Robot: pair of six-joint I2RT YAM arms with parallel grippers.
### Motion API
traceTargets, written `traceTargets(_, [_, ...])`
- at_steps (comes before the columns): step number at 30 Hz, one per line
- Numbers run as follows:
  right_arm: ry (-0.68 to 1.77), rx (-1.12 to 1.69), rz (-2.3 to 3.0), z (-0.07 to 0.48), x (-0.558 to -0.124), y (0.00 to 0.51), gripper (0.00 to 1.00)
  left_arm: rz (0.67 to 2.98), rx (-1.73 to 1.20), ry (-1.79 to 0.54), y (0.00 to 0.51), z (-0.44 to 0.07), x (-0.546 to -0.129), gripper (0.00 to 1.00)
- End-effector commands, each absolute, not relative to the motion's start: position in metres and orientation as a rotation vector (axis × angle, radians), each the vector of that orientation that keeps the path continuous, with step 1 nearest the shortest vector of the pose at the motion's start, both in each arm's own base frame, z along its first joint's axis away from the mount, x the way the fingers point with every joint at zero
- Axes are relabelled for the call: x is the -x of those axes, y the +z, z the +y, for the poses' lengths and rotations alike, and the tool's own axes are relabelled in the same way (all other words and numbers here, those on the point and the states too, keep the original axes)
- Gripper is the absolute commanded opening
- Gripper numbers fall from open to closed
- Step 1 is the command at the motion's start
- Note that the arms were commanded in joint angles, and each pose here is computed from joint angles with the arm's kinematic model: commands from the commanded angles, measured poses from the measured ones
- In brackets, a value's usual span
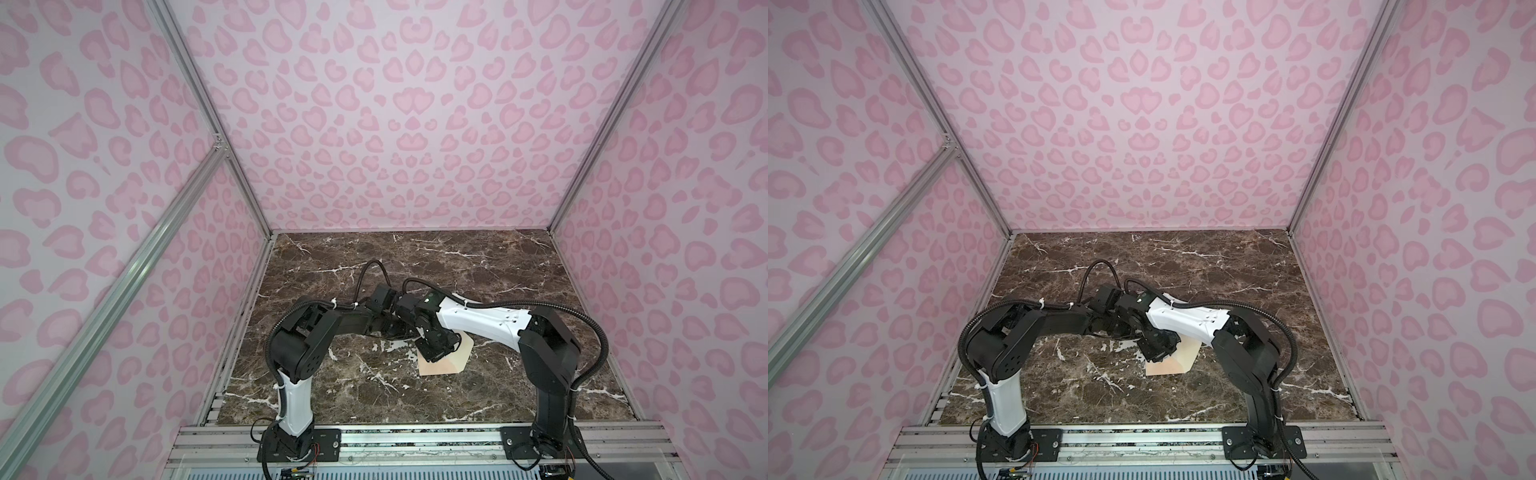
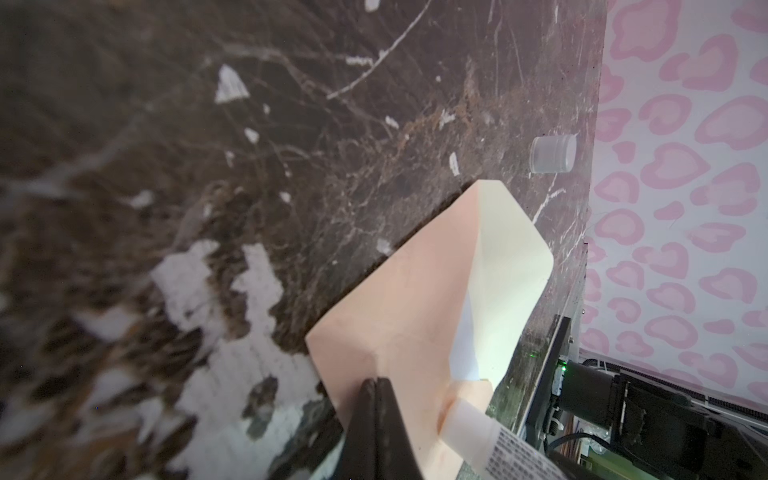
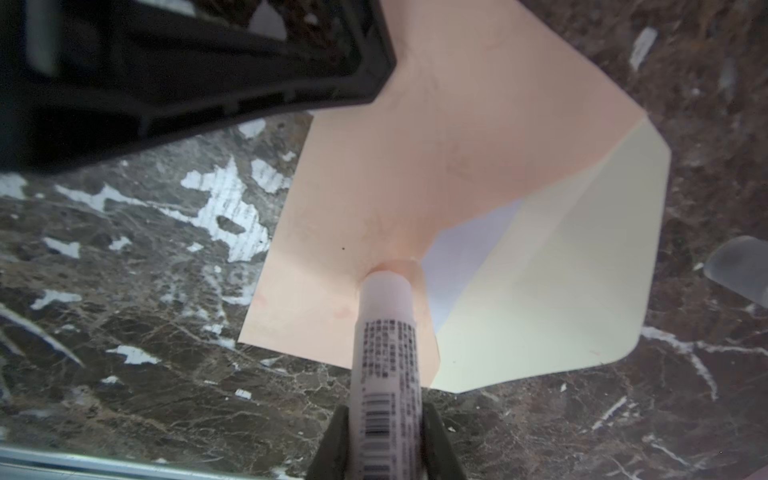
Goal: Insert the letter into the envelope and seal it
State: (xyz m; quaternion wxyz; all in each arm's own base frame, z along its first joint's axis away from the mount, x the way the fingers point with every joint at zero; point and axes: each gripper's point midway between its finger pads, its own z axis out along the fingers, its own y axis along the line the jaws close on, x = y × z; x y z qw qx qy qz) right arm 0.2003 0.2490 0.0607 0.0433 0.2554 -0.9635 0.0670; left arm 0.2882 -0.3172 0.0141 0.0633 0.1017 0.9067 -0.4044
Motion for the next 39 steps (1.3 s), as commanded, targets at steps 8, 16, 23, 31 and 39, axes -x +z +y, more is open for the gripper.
traceTargets(8, [0.107, -0.818, -2.972, 0.261, -0.208, 0.091, 0.0, 2.829, -0.245, -1.004, -0.012, -0.295, -0.289, 0.04])
traceTargets(16, [0.117, -0.777, -2.994, 0.258, -0.224, 0.091, 0.0, 2.825, -0.249, -1.008, -0.011, -0.295, -0.289, 0.04])
traceTargets(23, [0.131, -0.767, -2.961, 0.258, -0.232, 0.077, 0.0, 2.827, -0.251, -1.008, -0.011, -0.295, -0.288, 0.04])
traceTargets(31, [0.132, -0.759, -2.93, 0.258, -0.233, 0.067, 0.0, 2.82, -0.255, -1.012, -0.008, -0.296, -0.29, 0.04])
traceTargets(39, [0.195, -0.764, -2.879, 0.252, -0.231, 0.054, 0.0, 2.82, -0.259, -1.012, -0.008, -0.296, -0.289, 0.04])
